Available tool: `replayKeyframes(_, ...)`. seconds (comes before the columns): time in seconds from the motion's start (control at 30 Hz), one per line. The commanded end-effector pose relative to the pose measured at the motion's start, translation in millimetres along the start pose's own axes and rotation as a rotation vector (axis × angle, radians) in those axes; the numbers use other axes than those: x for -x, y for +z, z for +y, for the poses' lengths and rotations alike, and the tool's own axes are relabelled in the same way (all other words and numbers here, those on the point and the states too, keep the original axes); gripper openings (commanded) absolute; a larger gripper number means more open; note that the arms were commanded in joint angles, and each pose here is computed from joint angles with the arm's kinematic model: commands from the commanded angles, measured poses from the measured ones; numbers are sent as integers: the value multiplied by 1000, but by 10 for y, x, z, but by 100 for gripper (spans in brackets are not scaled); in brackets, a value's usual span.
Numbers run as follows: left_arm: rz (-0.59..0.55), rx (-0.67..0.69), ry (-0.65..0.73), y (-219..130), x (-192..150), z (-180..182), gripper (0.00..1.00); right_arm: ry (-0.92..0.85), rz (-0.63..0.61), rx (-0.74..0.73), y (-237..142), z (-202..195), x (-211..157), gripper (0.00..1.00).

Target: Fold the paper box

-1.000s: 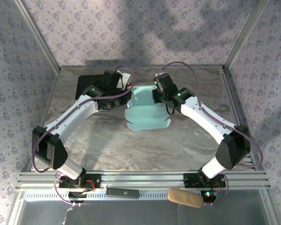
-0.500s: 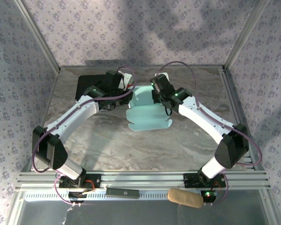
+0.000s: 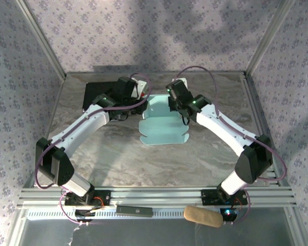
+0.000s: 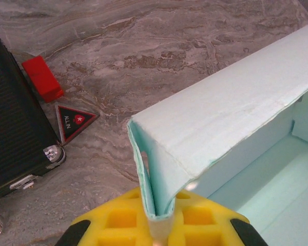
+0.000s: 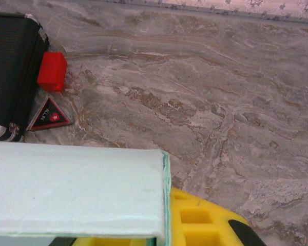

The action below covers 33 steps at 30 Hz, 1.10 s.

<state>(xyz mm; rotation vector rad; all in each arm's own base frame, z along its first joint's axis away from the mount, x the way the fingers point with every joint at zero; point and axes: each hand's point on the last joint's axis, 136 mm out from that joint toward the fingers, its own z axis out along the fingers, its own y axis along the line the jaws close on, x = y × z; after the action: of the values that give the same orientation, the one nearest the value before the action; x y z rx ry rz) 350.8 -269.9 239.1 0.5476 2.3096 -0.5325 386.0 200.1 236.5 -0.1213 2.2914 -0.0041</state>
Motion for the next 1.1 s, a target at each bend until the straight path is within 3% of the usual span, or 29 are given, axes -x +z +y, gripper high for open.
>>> replayKeyframes(0.0, -9, -109, 47, -114, 78, -302, 0, 9, -39, -36, 1, -48, 148, 4)
replayKeyframes(0.07, -12, -99, 47, -113, 90, -297, 0, 4, -44, -57, -6, -63, 159, 0)
replayKeyframes(0.33, -20, -25, 11, -110, 107, -262, 0, -6, -4, -210, 34, -208, 62, 0)
replayKeyframes(0.57, -27, 6, -9, -98, 98, -260, 0, 1, 5, -238, 42, -225, 19, 0)
replayKeyframes(0.83, -22, 56, -42, -77, 83, -172, 0, 38, -10, -7, -105, 35, 87, 33)
replayKeyframes(1.07, -13, 73, -57, -55, 88, -151, 0, 89, -11, 86, -226, 49, 110, 45)
